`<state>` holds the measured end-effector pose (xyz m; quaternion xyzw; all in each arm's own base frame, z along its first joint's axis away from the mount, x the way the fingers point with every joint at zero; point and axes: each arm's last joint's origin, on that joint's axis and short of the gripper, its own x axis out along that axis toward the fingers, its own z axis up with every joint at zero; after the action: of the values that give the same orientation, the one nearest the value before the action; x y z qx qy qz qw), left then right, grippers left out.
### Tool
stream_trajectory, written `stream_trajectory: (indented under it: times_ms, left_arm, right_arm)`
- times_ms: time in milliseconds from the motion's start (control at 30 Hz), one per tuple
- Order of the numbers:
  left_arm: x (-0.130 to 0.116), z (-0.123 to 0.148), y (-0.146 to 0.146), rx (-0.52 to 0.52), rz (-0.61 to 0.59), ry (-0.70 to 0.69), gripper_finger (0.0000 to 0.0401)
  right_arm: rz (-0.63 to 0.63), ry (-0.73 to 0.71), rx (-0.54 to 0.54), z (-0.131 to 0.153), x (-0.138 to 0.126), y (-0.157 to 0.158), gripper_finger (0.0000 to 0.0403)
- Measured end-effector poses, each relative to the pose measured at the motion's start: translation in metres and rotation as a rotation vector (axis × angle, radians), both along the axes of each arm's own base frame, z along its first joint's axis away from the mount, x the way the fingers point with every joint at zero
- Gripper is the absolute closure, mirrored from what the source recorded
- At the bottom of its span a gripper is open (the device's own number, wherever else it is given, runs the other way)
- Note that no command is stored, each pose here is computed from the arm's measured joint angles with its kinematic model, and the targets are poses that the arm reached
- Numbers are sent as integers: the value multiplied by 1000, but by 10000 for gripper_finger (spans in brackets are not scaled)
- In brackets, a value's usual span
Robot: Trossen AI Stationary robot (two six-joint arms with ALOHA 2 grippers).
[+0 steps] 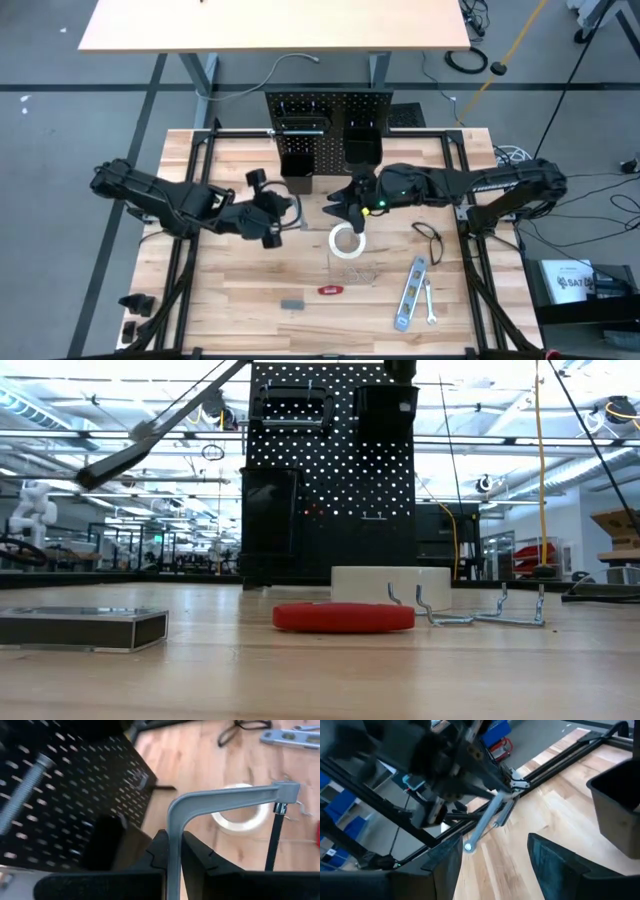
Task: Hang tools onto peg board
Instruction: Hang the gray hacksaw on the black peg board
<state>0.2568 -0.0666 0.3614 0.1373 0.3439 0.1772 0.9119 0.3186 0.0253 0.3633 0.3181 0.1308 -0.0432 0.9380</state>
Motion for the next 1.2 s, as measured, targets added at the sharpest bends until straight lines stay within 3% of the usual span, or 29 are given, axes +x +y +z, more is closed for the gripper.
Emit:
stream_trajectory:
  times_ms: [200, 700, 900, 1200]
  left_arm:
    - [8, 18, 8, 65, -3, -24, 374]
    - [49, 11, 12, 193, -17, 102, 374]
    - [53, 20, 11, 203, -26, 84, 374]
    - [53, 19, 11, 198, -36, 97, 374]
  right_arm:
    - [-7, 40, -26, -9, 14, -5, 186]
    - [11, 46, -77, -12, 24, -4, 194]
    - [19, 52, -104, -13, 24, -4, 240]
    - [22, 68, -138, -15, 24, -5, 350]
